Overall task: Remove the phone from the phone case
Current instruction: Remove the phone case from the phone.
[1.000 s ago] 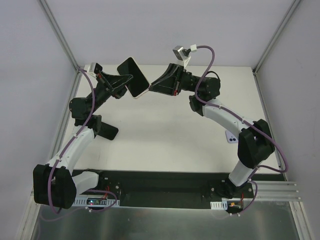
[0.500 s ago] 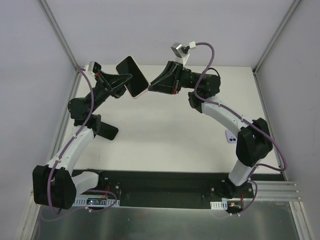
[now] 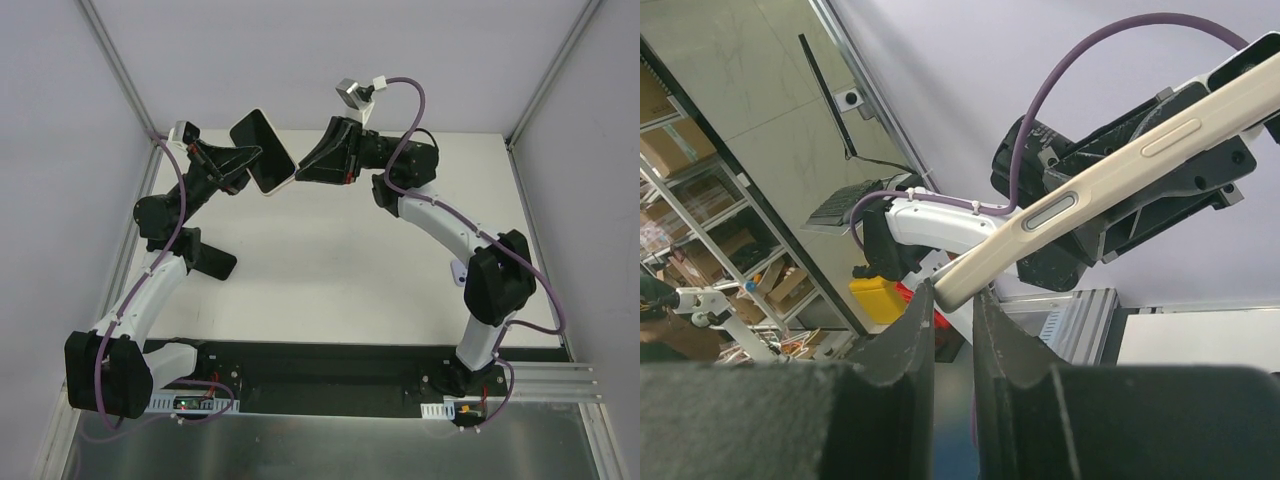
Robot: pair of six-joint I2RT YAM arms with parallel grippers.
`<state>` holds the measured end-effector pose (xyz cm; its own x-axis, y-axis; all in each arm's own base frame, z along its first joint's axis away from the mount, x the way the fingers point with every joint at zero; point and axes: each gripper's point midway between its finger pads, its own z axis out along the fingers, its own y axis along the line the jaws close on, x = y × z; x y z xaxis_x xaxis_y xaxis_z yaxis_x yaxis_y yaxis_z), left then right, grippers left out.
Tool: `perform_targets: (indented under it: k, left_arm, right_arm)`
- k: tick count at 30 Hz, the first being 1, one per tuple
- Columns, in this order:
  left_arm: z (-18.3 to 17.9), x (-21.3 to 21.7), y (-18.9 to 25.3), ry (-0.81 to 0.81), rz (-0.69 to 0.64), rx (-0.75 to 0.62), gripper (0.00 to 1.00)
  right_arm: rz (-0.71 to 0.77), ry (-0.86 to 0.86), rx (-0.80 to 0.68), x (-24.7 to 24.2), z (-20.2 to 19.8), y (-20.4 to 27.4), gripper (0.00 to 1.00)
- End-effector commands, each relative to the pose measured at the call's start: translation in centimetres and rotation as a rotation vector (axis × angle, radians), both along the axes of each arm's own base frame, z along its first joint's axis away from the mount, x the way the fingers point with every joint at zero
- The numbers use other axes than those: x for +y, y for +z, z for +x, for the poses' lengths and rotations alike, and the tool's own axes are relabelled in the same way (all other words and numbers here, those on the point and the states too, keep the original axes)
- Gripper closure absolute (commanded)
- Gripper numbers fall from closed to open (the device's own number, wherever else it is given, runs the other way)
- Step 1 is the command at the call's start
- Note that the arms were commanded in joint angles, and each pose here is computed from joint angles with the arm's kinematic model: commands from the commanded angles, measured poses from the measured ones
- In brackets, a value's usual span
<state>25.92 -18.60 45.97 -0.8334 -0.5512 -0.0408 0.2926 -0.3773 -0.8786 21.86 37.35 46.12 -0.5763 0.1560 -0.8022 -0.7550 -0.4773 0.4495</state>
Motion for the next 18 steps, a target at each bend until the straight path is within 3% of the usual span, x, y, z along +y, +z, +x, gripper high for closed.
perform_targets:
  k: [1,18]
  left_arm:
    - [-7.4,-1.1,3.8,-0.292,-0.025,-0.039,1.0]
    - [-8.0,-1.3,3.6,-0.311,-0.02,-0.059,1.0]
  right_arm:
    - [0.08,0.015,-0.125,1.1,-0.4,-0.5,0.99]
    - [0.011,0.067,-0.149,1.5,0.7,-1.6,0.99]
